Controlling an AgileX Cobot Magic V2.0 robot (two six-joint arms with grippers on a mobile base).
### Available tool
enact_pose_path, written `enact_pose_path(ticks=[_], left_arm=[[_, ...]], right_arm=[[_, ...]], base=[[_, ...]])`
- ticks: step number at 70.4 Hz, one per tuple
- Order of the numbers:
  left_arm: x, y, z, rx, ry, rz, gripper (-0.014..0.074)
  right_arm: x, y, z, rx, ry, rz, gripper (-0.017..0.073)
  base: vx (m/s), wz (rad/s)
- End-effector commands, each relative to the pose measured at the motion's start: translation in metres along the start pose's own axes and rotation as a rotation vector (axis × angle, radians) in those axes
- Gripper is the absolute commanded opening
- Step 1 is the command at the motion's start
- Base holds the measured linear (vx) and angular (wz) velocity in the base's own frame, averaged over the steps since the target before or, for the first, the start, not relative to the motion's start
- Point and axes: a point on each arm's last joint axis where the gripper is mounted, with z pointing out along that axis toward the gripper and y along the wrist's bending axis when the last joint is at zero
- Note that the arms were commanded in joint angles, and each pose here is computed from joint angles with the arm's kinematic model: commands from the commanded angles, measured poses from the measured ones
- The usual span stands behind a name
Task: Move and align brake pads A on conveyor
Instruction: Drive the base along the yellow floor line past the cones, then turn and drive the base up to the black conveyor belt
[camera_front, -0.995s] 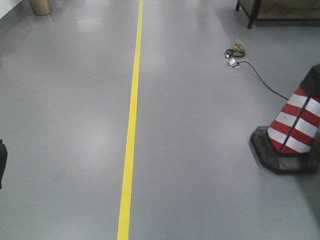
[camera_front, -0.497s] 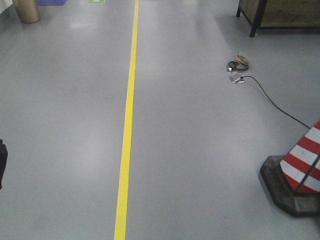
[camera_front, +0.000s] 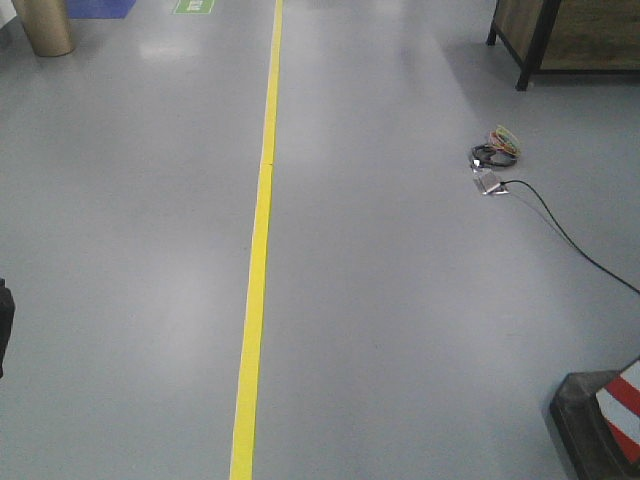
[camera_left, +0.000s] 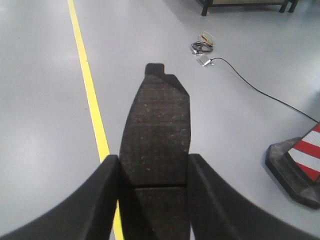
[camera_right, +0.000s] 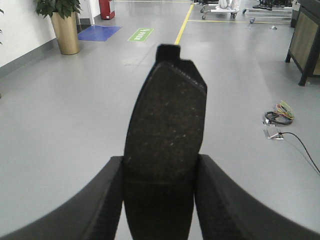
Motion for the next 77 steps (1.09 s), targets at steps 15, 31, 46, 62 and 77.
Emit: enact_pose_path(ticks=[15,31,46,62,77], left_arm=[[-0.0172,-0.0036,-0.0041,0.028,-0.113,-0.003,-0.0006],[-0.0172,-0.0036,-0.0045,0.028,-0.115,-0.003,-0.0006],[-0.0172,-0.0036,-0.0045,0.028,-0.115,-0.003,-0.0006],[-0.0172,-0.0036,-0.0045,0.028,-0.115,-0.003,-0.0006],[-0.0172,-0.0036,-0.0045,0.028,-0.115,-0.003,-0.0006]], right_arm=[[-0.0178,-0.0004,-0.0024,0.005,-0.115,-0.004,-0.0002],[-0.0176,-0.0004,-0.0009,0.005,-0.107,-0.004,-0.0002],[-0.0175,-0.0004,-0.0008,0.005,-0.107,-0.004,-0.0002],[-0.0175,-0.0004,-0.0008,0.005,-0.107,-0.004,-0.0002],[-0.0175,-0.0004,-0.0008,0.005,-0.107,-0.004,-0.0002]], base=[[0.33,-0.20],[0.22,-0.68],[0.16,-0.88],[0.15,-0.88],[0.15,-0.76]])
